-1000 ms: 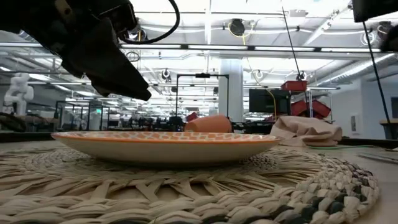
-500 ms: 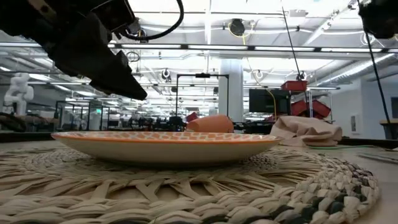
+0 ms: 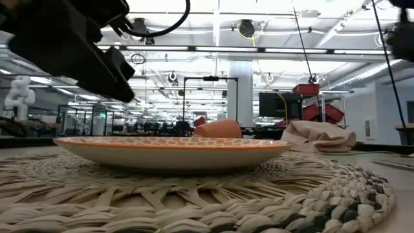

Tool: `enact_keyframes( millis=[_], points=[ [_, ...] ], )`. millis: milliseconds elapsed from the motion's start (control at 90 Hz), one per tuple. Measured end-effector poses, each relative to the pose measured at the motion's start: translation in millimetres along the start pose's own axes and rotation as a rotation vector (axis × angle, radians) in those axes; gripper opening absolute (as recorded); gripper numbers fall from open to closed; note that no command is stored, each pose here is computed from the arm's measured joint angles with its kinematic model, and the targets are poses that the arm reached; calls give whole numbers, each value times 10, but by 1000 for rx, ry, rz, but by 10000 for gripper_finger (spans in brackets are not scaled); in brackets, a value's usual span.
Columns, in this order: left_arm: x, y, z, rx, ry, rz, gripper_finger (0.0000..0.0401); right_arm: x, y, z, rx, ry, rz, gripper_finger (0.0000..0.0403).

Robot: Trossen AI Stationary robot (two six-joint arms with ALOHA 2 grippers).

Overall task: Set table place
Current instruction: Put the orange spoon to the right of the orange knife

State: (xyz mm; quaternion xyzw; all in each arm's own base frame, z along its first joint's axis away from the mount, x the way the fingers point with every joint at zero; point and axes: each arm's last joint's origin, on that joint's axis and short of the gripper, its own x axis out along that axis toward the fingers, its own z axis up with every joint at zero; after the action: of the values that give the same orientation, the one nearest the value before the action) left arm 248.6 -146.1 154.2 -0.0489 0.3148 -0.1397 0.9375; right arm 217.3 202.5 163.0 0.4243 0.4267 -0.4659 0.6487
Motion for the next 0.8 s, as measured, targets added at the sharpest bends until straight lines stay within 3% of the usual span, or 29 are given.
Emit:
enact_keyframes(
  millis=[256,589,800],
  points=[
    [-19,-96,-92,30,75,-51,128,2,-88,89,-22,-60,-110,112],
    [-22,-106,-109,58,87,-52,128,7,-67,127,-76,-119,-77,112],
    [-15,-84,-73,70,58,-48,128,-25,-208,214,-85,-129,-274,112]
  ],
)
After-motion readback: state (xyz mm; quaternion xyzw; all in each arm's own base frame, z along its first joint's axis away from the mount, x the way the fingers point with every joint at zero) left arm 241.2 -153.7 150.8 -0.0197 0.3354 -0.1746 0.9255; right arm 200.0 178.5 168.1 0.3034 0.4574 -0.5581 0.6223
